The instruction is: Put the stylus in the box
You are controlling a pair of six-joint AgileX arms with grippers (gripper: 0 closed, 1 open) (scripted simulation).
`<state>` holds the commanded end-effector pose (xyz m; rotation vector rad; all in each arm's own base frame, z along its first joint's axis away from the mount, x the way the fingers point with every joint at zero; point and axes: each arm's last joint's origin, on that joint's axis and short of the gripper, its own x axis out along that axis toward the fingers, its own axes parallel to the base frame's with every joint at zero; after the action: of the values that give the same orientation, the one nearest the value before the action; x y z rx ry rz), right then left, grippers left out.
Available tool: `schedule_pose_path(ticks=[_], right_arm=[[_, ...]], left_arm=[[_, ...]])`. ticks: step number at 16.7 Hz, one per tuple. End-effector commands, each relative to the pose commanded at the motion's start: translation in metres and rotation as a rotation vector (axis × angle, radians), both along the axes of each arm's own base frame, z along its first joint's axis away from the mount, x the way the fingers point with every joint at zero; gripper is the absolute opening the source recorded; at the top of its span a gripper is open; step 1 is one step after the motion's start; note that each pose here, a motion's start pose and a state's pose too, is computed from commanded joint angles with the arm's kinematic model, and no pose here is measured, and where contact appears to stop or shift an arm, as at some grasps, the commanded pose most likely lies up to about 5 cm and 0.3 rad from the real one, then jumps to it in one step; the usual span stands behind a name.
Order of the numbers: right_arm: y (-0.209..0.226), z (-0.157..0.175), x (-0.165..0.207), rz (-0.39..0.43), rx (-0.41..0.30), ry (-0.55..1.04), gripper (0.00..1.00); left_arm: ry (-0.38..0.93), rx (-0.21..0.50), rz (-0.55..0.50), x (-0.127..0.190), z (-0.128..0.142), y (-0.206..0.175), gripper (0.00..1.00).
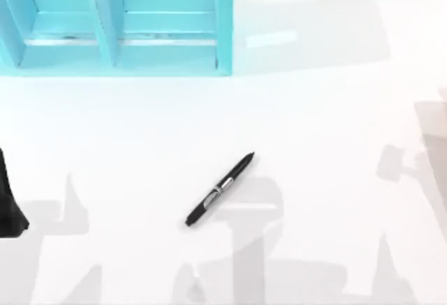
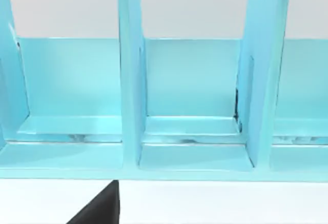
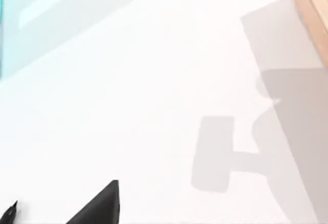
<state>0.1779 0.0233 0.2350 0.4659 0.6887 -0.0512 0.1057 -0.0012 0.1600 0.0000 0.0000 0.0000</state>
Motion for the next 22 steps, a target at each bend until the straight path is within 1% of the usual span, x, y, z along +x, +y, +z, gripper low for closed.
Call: schedule_pose_path(ticks=[2,4,7,10,12,14,16,18,20,22], right_arm=[[0.016,0.000,0.028,-0.034,0.059,0.219,1.00],[0.036,-0.008,0.058,-0.081,0.084,0.437,1.00],[0.077,-0.029,0.098,-0.165,0.063,0.720,1.00],[0.126,-0.051,0.128,-0.239,0.009,0.898,1.00],[0.163,-0.062,0.142,-0.271,-0.020,0.951,1.00],[0.200,-0.067,0.151,-0.283,-0.026,0.956,1.00],[0.235,-0.066,0.156,-0.278,-0.009,0.934,1.00],[0.264,-0.061,0.157,-0.262,0.024,0.898,1.00],[0.284,-0.054,0.155,-0.245,0.057,0.868,1.00],[0.293,-0.049,0.153,-0.235,0.077,0.851,1.00]], left_arm=[[0.000,0.000,0.000,0.000,0.000,0.000,1.00],[0.000,0.000,0.000,0.000,0.000,0.000,1.00],[0.000,0.000,0.000,0.000,0.000,0.000,1.00],[0.000,0.000,0.000,0.000,0.000,0.000,1.00],[0.000,0.000,0.000,0.000,0.000,0.000,1.00],[0.000,0.000,0.000,0.000,0.000,0.000,1.00],[0.000,0.000,0.000,0.000,0.000,0.000,1.00],[0.000,0.000,0.000,0.000,0.000,0.000,1.00],[0.000,0.000,0.000,0.000,0.000,0.000,1.00],[0.000,0.000,0.000,0.000,0.000,0.000,1.00]])
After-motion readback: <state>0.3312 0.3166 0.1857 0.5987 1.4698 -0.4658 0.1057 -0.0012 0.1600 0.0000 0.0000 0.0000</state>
